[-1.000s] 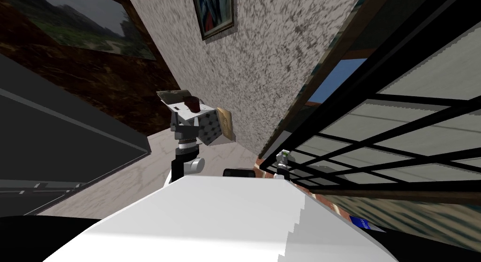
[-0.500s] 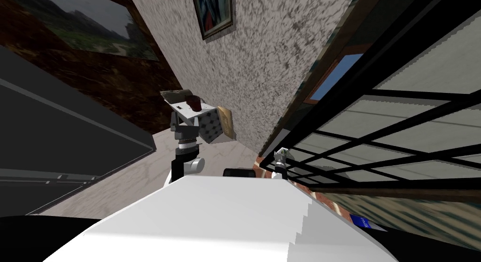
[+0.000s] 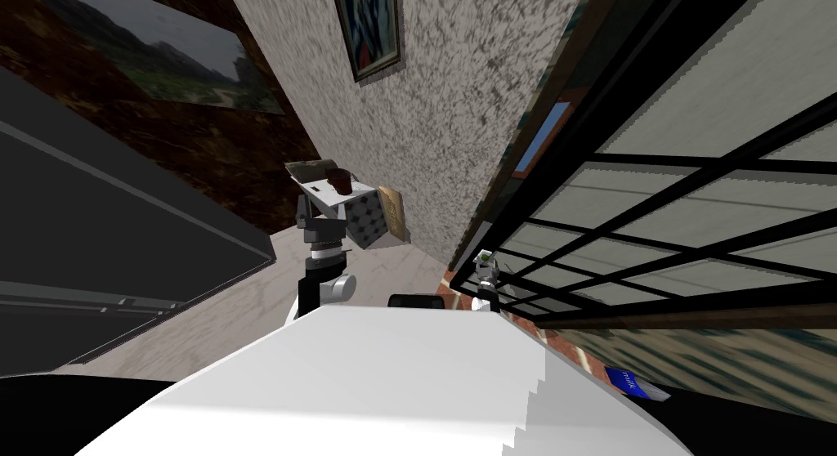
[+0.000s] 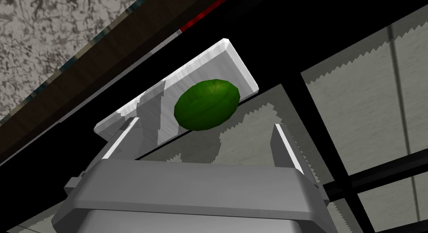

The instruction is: Pull the door open

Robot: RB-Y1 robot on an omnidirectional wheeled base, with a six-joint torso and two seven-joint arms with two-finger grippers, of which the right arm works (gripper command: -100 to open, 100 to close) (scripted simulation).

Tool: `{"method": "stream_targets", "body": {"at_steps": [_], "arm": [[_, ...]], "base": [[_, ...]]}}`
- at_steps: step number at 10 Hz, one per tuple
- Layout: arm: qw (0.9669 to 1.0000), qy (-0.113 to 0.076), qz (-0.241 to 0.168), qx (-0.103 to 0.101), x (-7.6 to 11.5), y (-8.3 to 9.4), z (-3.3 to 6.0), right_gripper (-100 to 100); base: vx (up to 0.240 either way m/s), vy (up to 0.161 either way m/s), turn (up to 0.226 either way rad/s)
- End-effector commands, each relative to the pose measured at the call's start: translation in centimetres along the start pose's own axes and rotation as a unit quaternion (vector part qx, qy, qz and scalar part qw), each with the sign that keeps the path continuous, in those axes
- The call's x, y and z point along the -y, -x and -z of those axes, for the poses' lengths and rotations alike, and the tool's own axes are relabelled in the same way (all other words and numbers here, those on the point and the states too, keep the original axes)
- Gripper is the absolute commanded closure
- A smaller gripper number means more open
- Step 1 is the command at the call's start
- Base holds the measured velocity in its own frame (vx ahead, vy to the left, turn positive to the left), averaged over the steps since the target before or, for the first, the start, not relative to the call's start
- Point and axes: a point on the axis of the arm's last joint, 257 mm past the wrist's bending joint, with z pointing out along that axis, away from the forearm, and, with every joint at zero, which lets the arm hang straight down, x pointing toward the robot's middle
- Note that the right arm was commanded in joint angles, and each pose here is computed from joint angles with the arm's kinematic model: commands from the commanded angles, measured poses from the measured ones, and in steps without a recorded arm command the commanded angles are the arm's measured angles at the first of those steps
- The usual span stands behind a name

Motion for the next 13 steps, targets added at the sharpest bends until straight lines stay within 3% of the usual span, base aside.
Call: {"method": "stream_targets", "body": {"at_steps": [1,3,4,7,8,9,11,12,13], "arm": [[0.9998,0.0,-0.019,0.0,0.2,-0.2,-0.03,-100],[0.9979,0.0,-0.065,-0.001,0.6,-0.9,-0.19,-100],[0.9976,0.0,-0.069,-0.001,0.6,-0.9,-0.19,-100],[0.9926,0.0,-0.121,-0.001,1.0,-1.6,-0.34,-100],[0.9893,0.0,-0.146,-0.002,1.2,-2.0,-0.42,-100],[0.989,0.0,-0.148,-0.002,1.2,-2.0,-0.42,-100],[0.9814,0.0,-0.192,-0.002,1.6,-2.7,-0.56,-100],[0.9799,0.0,-0.2,-0.002,1.6,-2.7,-0.56,-100],[0.9746,-0.001,-0.224,-0.002,1.8,-3.1,-0.62,-100]], "base": [[-0.051,-0.015,0.016],[-0.053,-0.024,0.039],[-0.055,-0.022,0.021],[-0.077,-0.023,0.036],[-0.06,-0.02,0.029],[-0.041,-0.019,0.023],[-0.063,-0.021,0.046],[-0.058,-0.023,0.021],[-0.057,-0.026,0.029]]}}
